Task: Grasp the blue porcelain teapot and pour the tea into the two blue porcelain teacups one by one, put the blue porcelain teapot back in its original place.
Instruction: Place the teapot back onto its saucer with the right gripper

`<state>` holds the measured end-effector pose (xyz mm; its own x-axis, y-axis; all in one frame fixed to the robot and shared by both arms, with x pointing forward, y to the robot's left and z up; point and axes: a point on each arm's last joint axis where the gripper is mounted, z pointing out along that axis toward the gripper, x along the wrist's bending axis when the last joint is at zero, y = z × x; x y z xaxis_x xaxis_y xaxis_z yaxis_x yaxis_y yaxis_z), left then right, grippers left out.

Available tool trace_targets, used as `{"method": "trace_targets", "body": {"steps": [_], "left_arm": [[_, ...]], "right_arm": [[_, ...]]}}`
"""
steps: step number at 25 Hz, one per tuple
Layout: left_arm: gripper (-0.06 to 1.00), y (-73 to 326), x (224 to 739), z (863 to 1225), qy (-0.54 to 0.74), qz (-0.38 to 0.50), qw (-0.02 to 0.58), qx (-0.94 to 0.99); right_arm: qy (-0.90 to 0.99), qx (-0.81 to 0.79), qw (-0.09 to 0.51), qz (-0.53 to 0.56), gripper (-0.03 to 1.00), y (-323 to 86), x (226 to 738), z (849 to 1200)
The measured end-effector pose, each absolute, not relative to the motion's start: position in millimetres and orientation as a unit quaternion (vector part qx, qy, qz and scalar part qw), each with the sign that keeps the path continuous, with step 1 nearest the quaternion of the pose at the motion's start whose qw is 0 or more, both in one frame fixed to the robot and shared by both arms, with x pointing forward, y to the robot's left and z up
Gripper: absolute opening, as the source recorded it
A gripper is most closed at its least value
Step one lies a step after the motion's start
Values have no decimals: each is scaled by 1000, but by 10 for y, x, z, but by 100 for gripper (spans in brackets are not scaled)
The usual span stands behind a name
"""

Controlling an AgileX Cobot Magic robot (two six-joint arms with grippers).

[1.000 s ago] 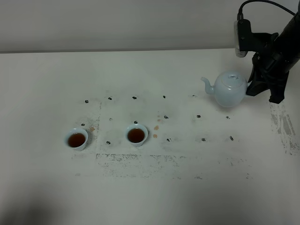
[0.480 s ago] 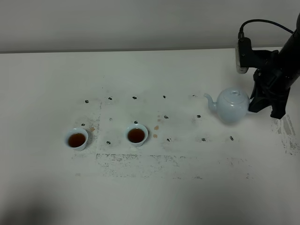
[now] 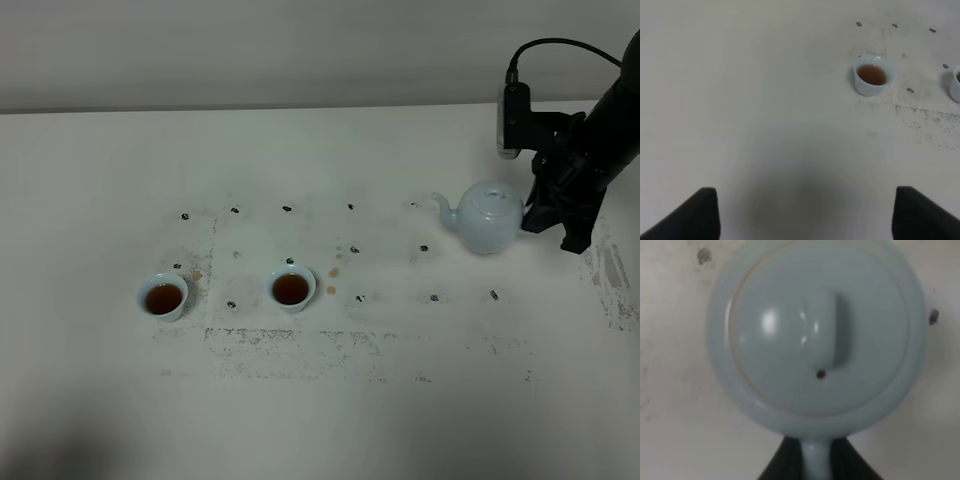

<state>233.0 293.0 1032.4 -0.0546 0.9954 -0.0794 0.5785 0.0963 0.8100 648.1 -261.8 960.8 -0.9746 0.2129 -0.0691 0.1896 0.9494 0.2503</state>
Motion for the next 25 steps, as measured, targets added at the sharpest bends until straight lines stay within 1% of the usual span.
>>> {"method": "trace_targets", "body": {"steps": [6, 15, 21, 25], "left_arm": [[67, 2930, 2330, 10324, 658, 307, 339, 598], [67, 2930, 2330, 10324, 658, 307, 339, 598], [67, 2930, 2330, 10324, 658, 307, 339, 598], [67, 2930, 2330, 10324, 658, 307, 339, 598]], "right_arm": [[985, 107, 58, 120, 4, -2622, 6544, 9485], [985, 119, 49, 112, 4, -2635, 6576, 9336], [984, 121, 67, 109, 4, -2644, 6611, 9329], [984, 124, 69, 109, 4, -2668, 6615, 9330]]}}
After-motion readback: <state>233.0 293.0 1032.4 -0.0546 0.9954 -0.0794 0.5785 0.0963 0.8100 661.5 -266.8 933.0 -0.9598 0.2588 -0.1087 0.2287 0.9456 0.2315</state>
